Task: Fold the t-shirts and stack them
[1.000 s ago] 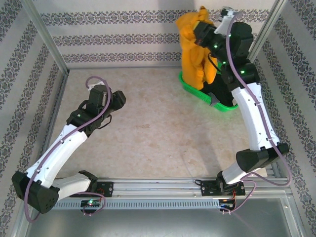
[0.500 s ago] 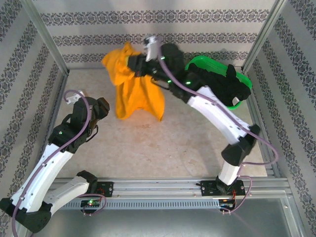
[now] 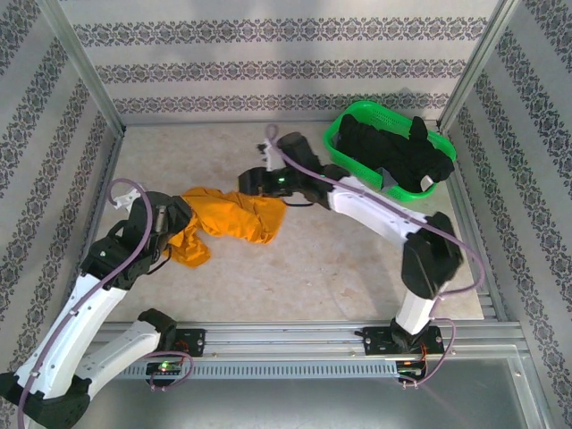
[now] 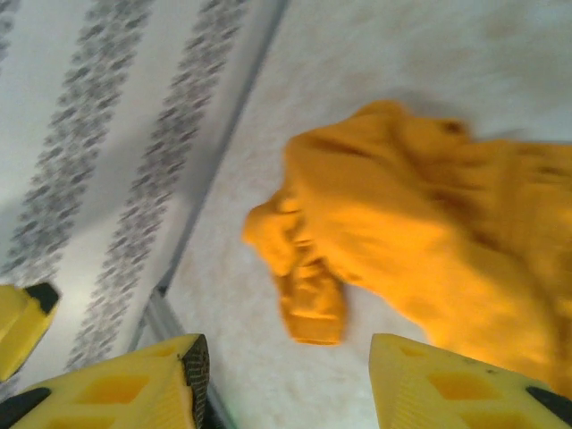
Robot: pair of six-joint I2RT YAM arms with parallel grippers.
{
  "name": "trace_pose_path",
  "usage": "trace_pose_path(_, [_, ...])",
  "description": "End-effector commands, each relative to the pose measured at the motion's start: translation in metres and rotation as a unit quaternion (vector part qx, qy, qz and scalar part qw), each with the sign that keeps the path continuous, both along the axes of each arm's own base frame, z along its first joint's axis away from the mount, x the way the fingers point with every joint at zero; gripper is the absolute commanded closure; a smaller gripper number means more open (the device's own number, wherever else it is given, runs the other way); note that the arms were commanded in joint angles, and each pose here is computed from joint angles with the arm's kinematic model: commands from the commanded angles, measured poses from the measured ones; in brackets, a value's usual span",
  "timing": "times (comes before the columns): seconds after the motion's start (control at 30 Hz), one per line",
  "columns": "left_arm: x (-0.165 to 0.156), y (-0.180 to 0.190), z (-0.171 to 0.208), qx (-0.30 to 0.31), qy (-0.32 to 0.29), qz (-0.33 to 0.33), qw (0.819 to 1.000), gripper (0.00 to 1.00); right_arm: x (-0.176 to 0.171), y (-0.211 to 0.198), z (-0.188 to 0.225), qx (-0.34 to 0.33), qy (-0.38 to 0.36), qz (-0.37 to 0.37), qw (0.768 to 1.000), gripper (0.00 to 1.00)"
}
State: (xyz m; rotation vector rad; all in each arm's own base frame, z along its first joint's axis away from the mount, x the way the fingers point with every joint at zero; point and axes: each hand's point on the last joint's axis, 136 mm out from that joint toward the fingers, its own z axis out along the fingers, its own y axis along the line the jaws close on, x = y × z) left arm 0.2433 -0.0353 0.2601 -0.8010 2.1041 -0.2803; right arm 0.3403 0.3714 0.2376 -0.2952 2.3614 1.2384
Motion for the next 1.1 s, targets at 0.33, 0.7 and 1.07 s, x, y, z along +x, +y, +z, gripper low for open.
trace_pose_path(0.33, [0.045,-0.085,-0.116,-0.117,0.175,-0.044,0.977,0.29,0.023,-0.088,-0.148,-0.135,0.151,-0.189,0.961,0.45])
trace_pose_path(0.7, [0.068,-0.084,-0.182,-0.120,0.239,0.011,0.963,0.27,0.053,-0.078,-0.207,-0.203,0.176,-0.215,0.939,0.51])
trace_pose_path(1.07, [0.086,-0.065,-0.175,-0.144,0.201,0.008,0.969,0.41,0.124,-0.118,-0.191,-0.209,0.121,-0.276,0.930,1.00])
